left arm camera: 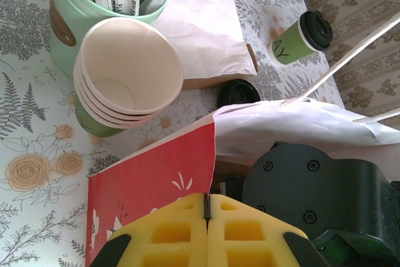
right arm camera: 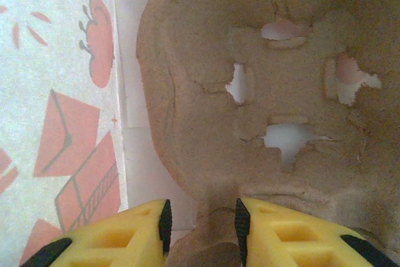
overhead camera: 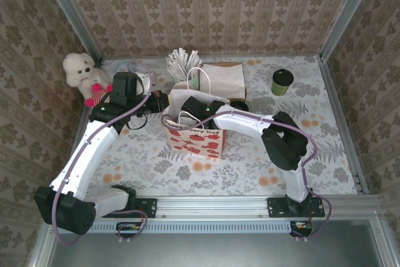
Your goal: Pack the takeout coffee
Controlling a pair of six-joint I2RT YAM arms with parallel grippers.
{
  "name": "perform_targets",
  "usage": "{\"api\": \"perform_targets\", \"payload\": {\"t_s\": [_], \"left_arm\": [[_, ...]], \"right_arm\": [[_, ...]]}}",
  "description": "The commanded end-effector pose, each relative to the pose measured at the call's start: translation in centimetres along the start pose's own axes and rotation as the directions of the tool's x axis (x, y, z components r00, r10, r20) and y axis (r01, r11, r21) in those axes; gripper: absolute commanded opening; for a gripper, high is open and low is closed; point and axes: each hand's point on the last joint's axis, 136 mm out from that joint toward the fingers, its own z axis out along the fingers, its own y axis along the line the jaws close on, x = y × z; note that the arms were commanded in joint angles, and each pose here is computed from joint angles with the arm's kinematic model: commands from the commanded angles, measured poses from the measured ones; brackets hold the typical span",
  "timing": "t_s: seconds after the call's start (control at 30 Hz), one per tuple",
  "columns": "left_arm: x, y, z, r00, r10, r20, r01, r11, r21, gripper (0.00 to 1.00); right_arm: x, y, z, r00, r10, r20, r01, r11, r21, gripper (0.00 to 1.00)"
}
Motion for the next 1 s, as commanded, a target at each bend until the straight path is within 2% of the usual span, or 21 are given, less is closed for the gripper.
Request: {"api": "perform_targets", "payload": {"t_s": [0.0,0.13,0.23,0.4,0.53,0.7,0.83,0.97], "left_arm": [[0.2,0.1,-0.1,1.000,-0.013,-0.008,0.014,1.000,0.006,0.02],[0.3,0.3,0.0,1.000,-0.012,-0.003,0.012,1.000,0.004,0.02],[0.3,0.4,-0.1,1.000,-0.009,0.006,0.009,1.000,0.003,0.02],[0.1,0.1,-0.1,1.000,0.002,0.018,-0.003,1.000,0.020,0.02],[-0.2,0.1,-0.3,0.999,-0.010,0.036,0.009,1.000,0.017,0.00],[0.0,-0.2,-0.5,1.000,-0.005,0.025,0.004,0.999,0.034,0.00],[0.1,-0.2,-0.5,1.000,-0.011,0.022,0.010,0.999,0.036,0.00],[0.2,-0.1,-0.5,0.999,-0.019,0.036,0.017,0.999,0.043,0.00]], "right_arm": [[-0.6,0.9,-1.6,0.999,-0.011,0.043,0.013,0.999,-0.041,0.41],[-1.0,2.3,-2.1,0.996,-0.002,0.085,0.012,0.993,-0.114,0.46],[-0.6,3.0,-1.6,0.998,-0.006,0.064,0.015,0.988,-0.154,0.49],[0.1,2.3,-0.3,1.000,-0.018,0.026,0.021,0.992,-0.123,0.57],[-0.4,1.7,-0.6,0.998,-0.061,0.027,0.063,0.994,-0.095,0.64],[-0.9,1.3,-1.7,0.996,-0.086,0.035,0.088,0.993,-0.072,0.65],[-1.4,2.2,-3.3,0.992,-0.101,0.074,0.109,0.988,-0.109,0.63],[-1.1,2.7,-3.2,0.994,-0.093,0.061,0.101,0.985,-0.139,0.62]]}}
